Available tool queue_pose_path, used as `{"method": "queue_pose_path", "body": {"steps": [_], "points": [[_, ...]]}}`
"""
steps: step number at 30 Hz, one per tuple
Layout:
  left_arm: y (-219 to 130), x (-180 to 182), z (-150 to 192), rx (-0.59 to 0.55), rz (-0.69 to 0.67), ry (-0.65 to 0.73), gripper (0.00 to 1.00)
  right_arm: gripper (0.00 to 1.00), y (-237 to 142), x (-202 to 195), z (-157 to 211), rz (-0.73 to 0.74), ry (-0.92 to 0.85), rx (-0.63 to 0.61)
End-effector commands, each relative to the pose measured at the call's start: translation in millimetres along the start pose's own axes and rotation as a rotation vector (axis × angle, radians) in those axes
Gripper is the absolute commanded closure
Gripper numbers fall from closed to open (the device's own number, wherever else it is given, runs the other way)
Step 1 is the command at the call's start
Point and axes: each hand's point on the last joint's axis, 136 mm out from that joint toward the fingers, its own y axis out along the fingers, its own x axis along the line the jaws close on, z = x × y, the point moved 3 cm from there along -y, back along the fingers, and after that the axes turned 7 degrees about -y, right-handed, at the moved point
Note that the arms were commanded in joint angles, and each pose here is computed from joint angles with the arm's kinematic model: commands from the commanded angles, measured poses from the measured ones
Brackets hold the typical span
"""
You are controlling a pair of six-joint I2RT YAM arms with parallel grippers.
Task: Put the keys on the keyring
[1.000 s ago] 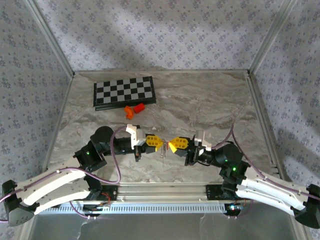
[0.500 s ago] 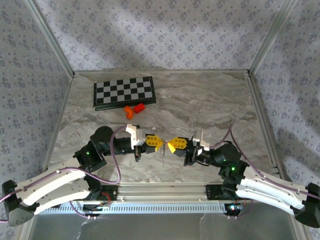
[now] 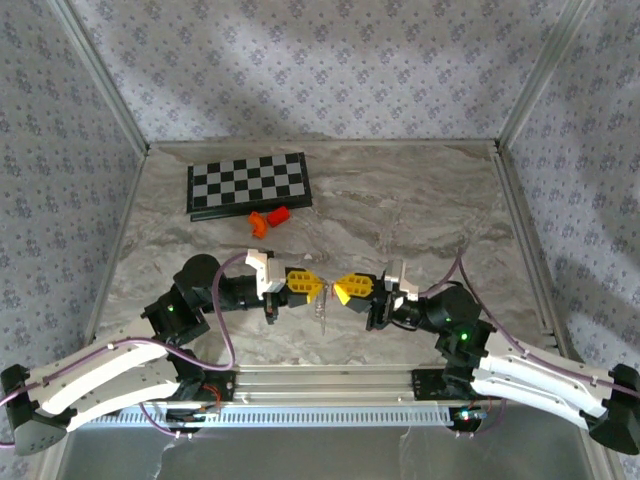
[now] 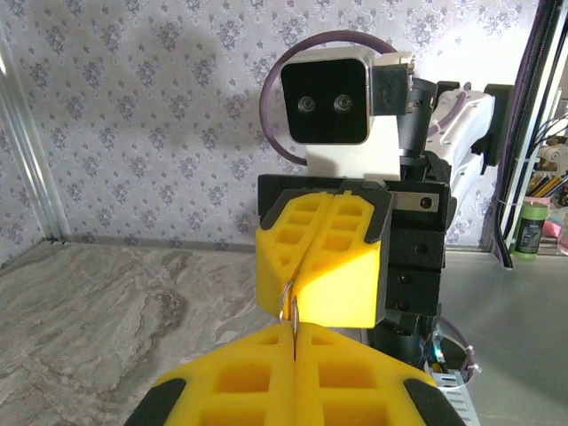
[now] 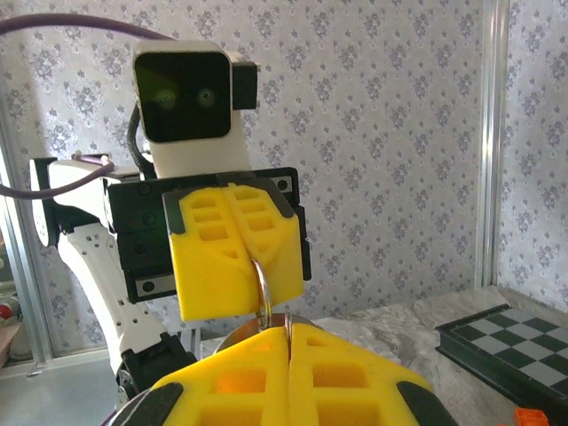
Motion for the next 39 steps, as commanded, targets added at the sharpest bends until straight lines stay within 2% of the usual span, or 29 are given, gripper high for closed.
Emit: {"method": "queue_pose_path", "body": {"steps": [1, 39], "points": [[-3, -6, -14, -0.054, 0.016, 0.038, 1.00, 1.00, 2, -1, -16, 0.003, -0.007, -0.055], [4, -2, -14, -0.033, 0.012, 0.029, 1.00, 1.00, -7, 0, -17, 0.006, 0.002, -0.063]]}}
